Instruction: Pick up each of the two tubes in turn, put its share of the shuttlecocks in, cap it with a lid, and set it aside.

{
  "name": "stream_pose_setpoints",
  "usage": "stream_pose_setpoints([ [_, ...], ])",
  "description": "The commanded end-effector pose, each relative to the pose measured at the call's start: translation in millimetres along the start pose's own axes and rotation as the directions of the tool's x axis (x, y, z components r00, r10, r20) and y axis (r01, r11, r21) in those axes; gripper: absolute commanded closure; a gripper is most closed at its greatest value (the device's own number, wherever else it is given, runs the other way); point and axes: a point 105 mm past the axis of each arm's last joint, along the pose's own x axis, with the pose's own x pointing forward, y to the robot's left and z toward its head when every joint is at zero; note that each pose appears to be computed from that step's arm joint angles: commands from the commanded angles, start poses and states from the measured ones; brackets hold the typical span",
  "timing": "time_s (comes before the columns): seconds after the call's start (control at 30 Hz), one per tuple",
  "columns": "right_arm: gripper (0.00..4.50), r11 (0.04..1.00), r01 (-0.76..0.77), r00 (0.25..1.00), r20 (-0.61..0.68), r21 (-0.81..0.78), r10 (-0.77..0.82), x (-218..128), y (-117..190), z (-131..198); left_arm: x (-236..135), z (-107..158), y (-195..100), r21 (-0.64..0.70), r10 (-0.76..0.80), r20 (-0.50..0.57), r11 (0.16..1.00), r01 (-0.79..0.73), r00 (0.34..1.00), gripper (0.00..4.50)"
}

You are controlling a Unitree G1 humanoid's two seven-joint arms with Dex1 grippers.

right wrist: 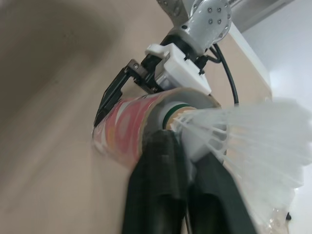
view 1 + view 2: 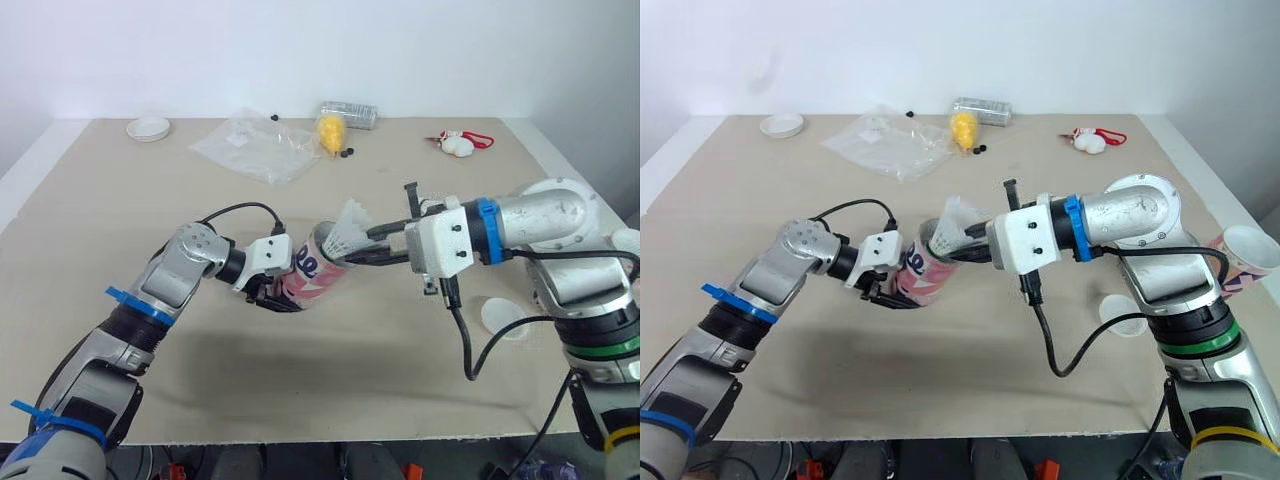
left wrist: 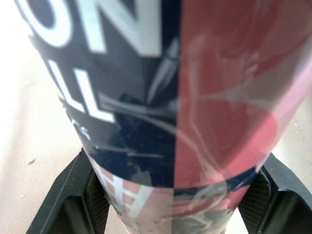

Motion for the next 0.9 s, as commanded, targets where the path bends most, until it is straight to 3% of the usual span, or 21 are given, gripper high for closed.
stream_pose_setpoints([
  [0.03,2.01,0.999,0.050,0.998,0.025,0.012,-0.051,-9,-14,11,-2,-3,-3,-0.005,0.007,-0.015,1.000,-0.007,1.000,1.51],
  [0.1,1.13,0.998,0.055,0.998,0.024,0.026,-0.055,-11,-16,11,-3,-4,-3,-0.007,0.007,-0.016,1.000,-0.007,1.000,1.51],
  [0.17,0.15,0.980,0.142,0.987,0.053,0.143,-0.151,-22,-25,10,-3,-4,-4,-0.009,0.008,-0.019,1.000,-0.008,1.000,1.51],
  [0.2,0.04,0.939,0.233,0.965,0.060,0.252,-0.256,-32,-35,4,-3,-5,-4,-0.011,0.009,-0.020,1.000,-0.010,1.000,1.51],
  [0.23,0.04,0.875,0.317,0.933,0.046,0.366,-0.357,-42,-42,-6,-4,-5,-4,-0.012,0.010,-0.021,1.000,-0.010,1.000,1.51],
  [0.3,0.04,0.655,0.485,0.832,-0.073,0.579,-0.551,-67,-49,-41,-4,-6,-4,-0.015,0.011,-0.021,1.000,-0.011,1.000,1.51],
  [0.33,0.04,0.594,0.514,0.805,-0.110,0.619,-0.582,-72,-49,-49,-4,-6,-4,-0.015,0.011,-0.021,1.000,-0.011,1.000,1.51],
  [0.43,0.04,0.281,0.705,0.616,-0.365,0.651,-0.698,-98,-37,-104,-4,-5,-4,-0.016,0.010,-0.020,1.000,-0.010,1.000,1.51],
  [0.5,0.04,0.160,0.767,0.531,-0.475,0.622,-0.702,-103,-19,-131,-4,-5,-4,-0.015,0.010,-0.019,1.000,-0.010,1.000,1.51],
  [0.7,0.04,0.026,0.816,0.458,-0.617,0.578,-0.640,-92,11,-180,-4,-4,-3,-0.015,0.015,-0.018,1.000,-0.015,1.000,1.51],
  [0.9,0.04,-0.025,0.842,0.409,-0.669,0.538,-0.620,-87,16,-202,-5,-5,-4,-0.021,0.017,-0.019,1.000,-0.017,1.000,1.51],
])
